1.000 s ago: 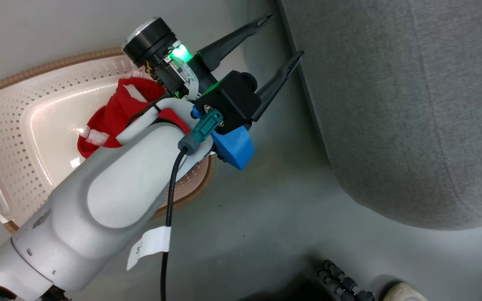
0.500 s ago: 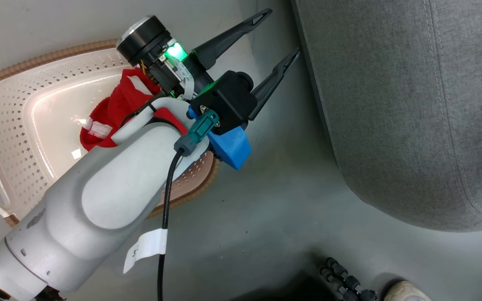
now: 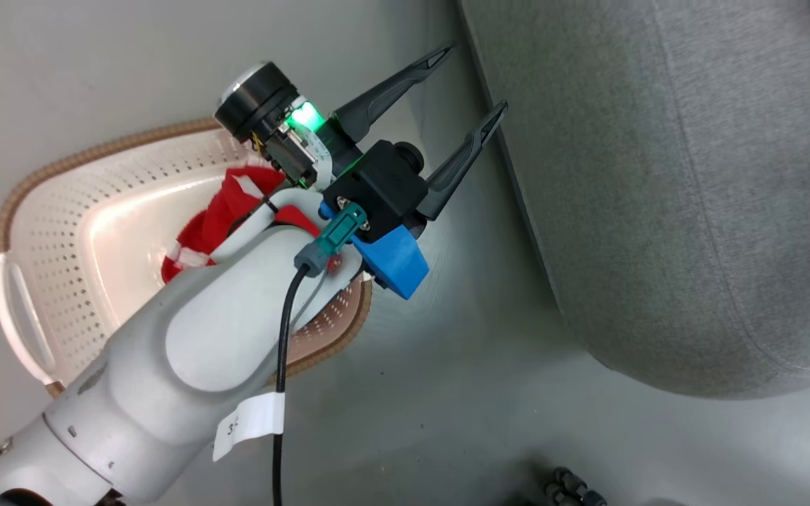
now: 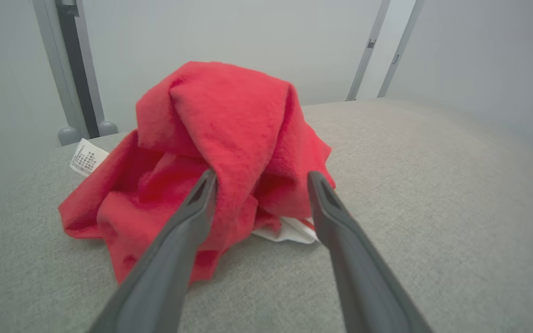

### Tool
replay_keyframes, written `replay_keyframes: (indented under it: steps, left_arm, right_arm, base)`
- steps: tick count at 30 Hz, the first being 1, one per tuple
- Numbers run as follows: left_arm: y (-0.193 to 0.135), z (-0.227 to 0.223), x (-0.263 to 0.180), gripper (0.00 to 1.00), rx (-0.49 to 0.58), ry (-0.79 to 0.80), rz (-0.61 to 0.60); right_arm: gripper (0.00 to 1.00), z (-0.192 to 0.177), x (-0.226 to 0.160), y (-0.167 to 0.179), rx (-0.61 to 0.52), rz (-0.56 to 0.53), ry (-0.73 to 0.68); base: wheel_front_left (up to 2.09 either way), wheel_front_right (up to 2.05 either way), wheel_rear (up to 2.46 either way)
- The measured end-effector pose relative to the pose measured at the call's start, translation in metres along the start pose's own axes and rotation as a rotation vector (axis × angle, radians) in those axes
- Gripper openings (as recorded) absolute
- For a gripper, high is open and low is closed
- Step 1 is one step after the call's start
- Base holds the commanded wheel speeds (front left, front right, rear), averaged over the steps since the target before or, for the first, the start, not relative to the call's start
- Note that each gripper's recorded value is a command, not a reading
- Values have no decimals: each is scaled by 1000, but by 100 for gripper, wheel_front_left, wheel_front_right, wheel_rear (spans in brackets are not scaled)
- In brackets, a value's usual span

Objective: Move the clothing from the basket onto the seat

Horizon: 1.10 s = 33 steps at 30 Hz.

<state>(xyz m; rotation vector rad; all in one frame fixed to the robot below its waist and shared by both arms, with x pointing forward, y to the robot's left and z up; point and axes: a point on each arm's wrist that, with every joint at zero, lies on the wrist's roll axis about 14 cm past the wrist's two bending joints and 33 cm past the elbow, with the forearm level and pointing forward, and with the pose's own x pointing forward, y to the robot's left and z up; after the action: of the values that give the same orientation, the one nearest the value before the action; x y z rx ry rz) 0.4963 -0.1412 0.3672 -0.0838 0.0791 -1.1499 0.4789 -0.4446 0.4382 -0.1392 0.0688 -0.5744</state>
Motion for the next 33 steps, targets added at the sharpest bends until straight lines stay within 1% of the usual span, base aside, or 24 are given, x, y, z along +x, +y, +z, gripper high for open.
replay_keyframes:
  steps: [4, 8, 12, 15, 18, 26, 33]
  left_arm:
    - [1, 24, -4, 100, -4, -35, 51]
    - [3, 46, -12, 100, -9, -55, 111]
    - [11, 71, -26, 100, -1, -77, 189]
    - [21, 99, -40, 100, 11, -126, 264]
    - [33, 117, -62, 100, 16, -157, 355]
    - [61, 155, -137, 100, 56, -217, 604]
    - [65, 171, -204, 100, 74, -258, 786]
  right_arm:
    - [100, 17, -20, 4, -14, 39, -31]
    - [100, 49, -33, 14, -9, 90, -108]
    - [100, 77, -45, 39, 12, 176, -174]
    - [100, 93, -55, 62, 33, 247, -214]
    - [100, 106, -65, 84, 59, 315, -242]
    - [100, 125, -102, 144, 118, 503, -273]
    - [100, 132, -136, 180, 166, 620, -273]
  base:
    - [0, 0, 0]
    - [0, 0, 0]
    - [0, 0, 0]
    - [0, 0, 0]
    - [0, 0, 0]
    - [0, 0, 0]
    - [0, 0, 0]
